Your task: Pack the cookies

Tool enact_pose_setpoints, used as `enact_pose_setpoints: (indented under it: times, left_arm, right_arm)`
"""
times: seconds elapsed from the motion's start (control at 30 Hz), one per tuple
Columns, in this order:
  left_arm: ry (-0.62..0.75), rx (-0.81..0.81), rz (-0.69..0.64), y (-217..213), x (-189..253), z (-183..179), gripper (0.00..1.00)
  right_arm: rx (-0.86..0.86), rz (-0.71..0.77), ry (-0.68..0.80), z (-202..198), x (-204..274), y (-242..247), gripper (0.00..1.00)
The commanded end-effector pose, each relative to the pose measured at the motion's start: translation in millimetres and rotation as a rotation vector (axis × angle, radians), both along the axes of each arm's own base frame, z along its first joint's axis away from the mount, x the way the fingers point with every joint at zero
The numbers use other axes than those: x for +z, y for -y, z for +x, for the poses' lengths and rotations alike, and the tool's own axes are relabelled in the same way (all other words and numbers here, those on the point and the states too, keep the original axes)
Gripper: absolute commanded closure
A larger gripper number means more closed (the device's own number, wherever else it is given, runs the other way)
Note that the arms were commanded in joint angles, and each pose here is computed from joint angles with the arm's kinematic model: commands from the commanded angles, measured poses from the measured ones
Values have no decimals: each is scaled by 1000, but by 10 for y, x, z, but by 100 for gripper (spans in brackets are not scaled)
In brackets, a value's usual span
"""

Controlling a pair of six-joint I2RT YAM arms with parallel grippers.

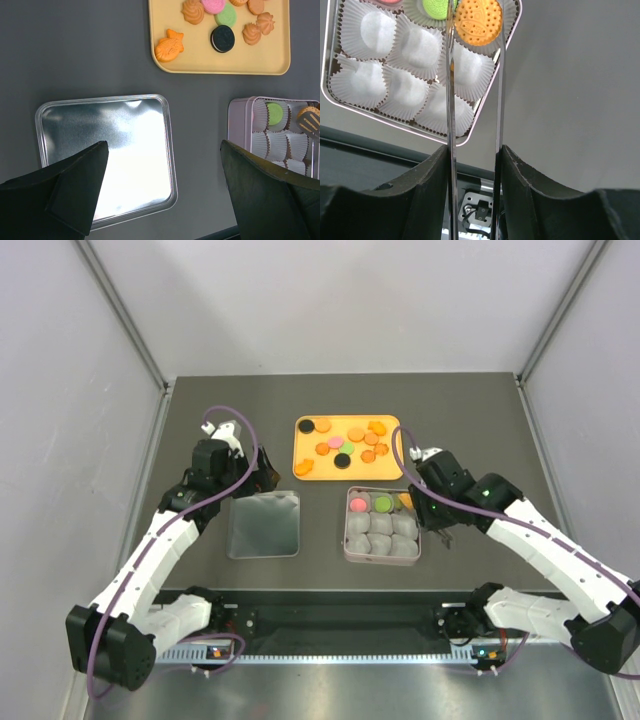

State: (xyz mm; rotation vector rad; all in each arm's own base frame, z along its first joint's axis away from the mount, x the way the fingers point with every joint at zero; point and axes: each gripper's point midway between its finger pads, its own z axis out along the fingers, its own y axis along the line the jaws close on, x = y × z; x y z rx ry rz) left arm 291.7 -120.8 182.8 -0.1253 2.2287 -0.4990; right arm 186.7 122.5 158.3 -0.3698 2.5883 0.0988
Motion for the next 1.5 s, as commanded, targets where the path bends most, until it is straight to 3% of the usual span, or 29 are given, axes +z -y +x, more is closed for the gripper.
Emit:
enact_pose_setpoints:
  times: [0.0, 0.83, 1.07, 1.47]
  left_arm:
    - [37, -5, -8, 6, 93, 37, 2]
    - [43, -5, -11, 6, 110, 36, 2]
    - [46, -5, -11, 7, 122, 37, 2]
    - [42, 3, -3, -12, 105, 43, 2]
  right_arm:
    - [-27, 24, 43, 44, 84, 22, 58]
    - [-14, 44, 43, 61, 149, -33, 50]
    - [44, 145, 142, 450, 673, -424, 50]
    - [114, 231, 106, 1349, 433, -1387, 50]
